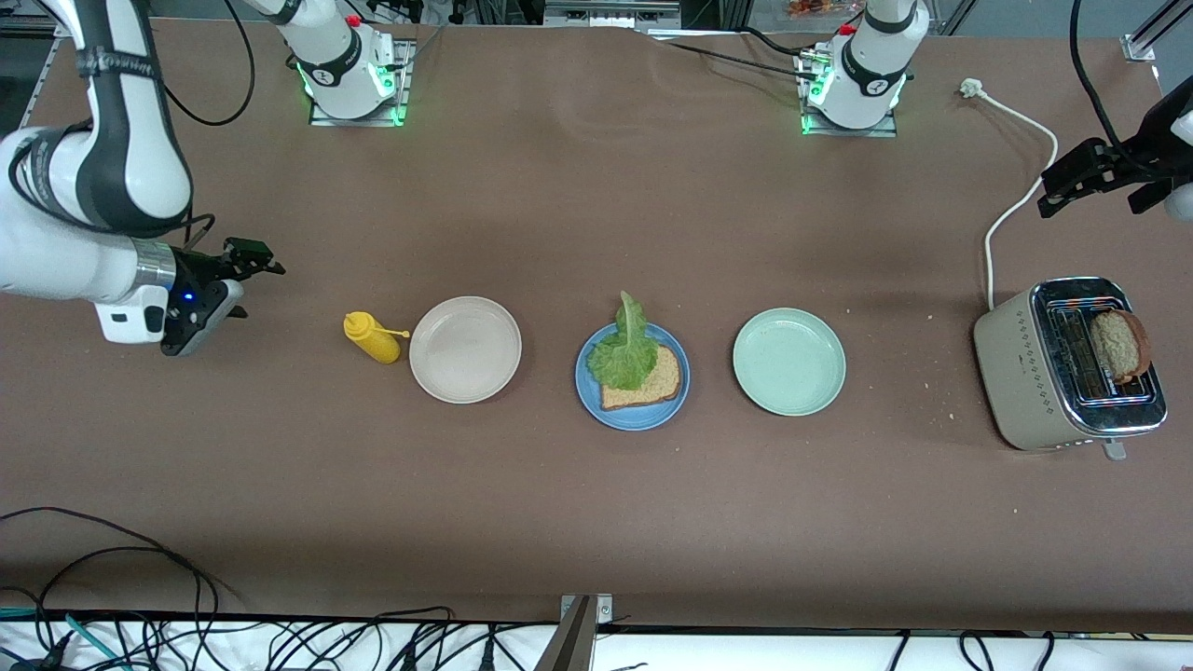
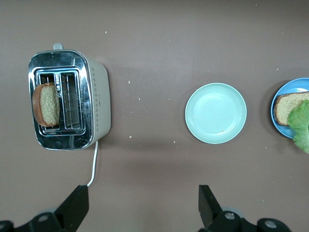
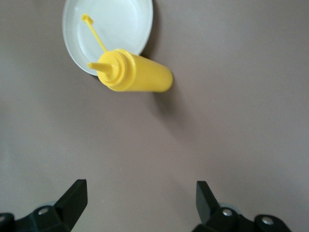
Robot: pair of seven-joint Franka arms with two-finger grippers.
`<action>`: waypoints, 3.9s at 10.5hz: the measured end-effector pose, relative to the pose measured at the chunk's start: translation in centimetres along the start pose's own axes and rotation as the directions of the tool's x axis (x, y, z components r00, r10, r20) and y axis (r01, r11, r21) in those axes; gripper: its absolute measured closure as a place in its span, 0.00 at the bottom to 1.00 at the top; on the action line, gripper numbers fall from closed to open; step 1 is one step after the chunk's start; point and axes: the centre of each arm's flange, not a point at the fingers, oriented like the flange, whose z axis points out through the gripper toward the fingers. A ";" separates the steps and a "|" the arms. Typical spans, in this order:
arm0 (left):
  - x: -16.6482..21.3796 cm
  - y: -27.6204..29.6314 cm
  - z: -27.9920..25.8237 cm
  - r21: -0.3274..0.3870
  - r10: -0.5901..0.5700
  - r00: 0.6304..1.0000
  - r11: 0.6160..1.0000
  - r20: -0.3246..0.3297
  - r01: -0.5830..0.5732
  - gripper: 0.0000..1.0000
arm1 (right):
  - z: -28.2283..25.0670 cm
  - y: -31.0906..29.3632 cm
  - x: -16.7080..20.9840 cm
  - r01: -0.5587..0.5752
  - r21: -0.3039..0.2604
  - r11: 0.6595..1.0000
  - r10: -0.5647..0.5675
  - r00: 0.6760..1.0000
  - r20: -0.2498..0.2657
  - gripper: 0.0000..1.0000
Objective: Make sandwich in blue plate with both arms
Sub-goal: 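Reach the right gripper to the yellow mustard bottle and grasp it, then lift the mustard bottle with the right gripper toward the blue plate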
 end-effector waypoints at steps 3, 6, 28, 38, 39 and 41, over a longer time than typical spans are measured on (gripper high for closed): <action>0.0 0.0 0.0 0.000 0.000 1.000 1.000 0.000 0.000 0.00 | 5.6 3.9 -0.9 0.249 0.113 0.962 -0.222 0.952 -0.209 0.00; 0.0 0.0 0.0 0.000 0.000 1.000 1.000 0.000 0.000 0.00 | 10.2 6.0 -1.1 0.436 0.103 0.894 -0.365 0.842 -0.399 0.00; 0.0 0.0 0.0 0.000 0.000 1.000 1.000 0.000 0.000 0.00 | 14.5 6.5 5.8 0.691 0.139 0.710 -0.468 0.610 -0.639 0.84; 0.0 0.0 0.0 0.000 0.000 1.000 1.000 0.000 0.000 0.00 | 3.5 -12.7 24.7 0.536 -0.009 0.844 -0.524 0.828 0.199 0.89; 0.0 0.0 0.0 0.000 -0.001 1.000 1.000 0.000 0.001 0.00 | 4.4 -16.0 26.6 0.552 -0.079 0.830 -0.511 0.809 0.291 0.89; 0.0 -0.1 0.0 0.000 -0.003 1.000 1.000 0.000 0.003 0.00 | 7.1 -21.7 29.4 0.616 -0.193 0.764 -0.504 0.756 0.417 0.89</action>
